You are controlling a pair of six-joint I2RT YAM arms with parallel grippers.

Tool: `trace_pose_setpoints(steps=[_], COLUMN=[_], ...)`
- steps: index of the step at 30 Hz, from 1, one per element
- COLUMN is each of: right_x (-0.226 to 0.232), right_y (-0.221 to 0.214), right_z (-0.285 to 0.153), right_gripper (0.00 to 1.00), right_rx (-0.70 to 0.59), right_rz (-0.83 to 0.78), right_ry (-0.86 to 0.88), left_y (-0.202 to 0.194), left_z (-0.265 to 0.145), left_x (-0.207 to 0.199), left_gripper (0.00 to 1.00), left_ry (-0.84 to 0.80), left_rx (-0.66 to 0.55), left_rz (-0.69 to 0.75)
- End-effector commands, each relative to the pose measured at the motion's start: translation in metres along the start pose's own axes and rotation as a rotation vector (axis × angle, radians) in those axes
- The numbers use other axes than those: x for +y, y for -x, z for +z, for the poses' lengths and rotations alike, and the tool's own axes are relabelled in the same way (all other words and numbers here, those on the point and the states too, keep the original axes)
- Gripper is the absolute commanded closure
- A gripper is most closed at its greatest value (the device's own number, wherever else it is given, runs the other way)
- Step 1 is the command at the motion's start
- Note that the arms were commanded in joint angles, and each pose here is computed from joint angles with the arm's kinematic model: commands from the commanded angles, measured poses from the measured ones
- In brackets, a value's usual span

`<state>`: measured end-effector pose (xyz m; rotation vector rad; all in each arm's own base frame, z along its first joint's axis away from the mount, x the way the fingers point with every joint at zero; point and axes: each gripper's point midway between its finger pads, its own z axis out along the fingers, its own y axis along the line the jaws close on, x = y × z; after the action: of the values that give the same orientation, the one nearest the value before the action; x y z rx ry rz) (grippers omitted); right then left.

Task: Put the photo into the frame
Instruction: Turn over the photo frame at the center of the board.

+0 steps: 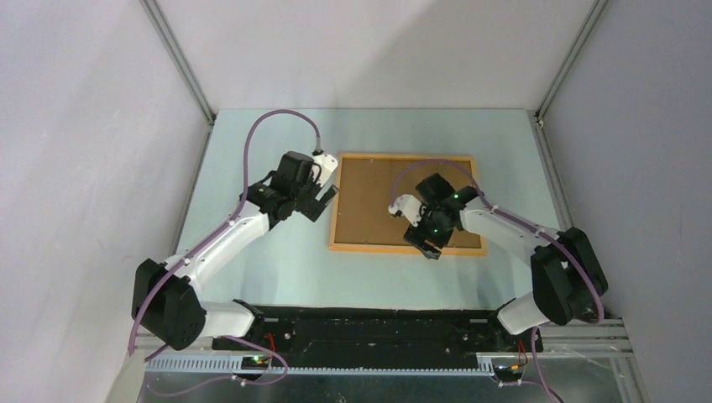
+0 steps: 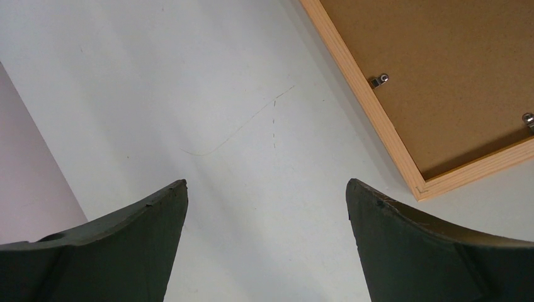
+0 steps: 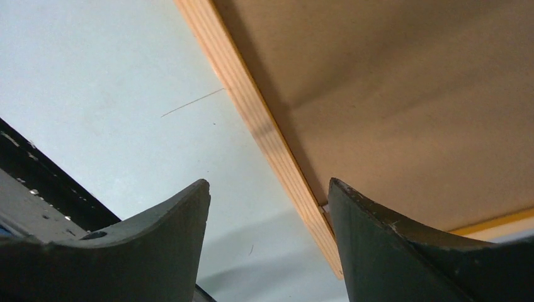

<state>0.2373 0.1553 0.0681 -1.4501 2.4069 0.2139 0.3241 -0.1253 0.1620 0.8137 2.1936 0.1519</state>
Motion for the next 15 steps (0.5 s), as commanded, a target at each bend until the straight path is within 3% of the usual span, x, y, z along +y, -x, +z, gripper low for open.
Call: trace_pose_setpoints(steps=[1, 15], right_x=[0.003, 0.000], right_y=[-0.007, -0.015], right_z=[0.013, 0.041], right_gripper=[0.28, 0.34], right_rx=[0.080, 0.135], right_rz=[-0.095, -0.167], right_ry=[-0.025, -0.093], left_y=[0.022, 0.021], left_z=[-0.009, -0.011], left_x=[0.007, 0.004], left_gripper=[0.00, 0.02], left_ry=[0.013, -0.005], left_rx=[-0.057, -0.059], left_rz=[-0.031, -0.022])
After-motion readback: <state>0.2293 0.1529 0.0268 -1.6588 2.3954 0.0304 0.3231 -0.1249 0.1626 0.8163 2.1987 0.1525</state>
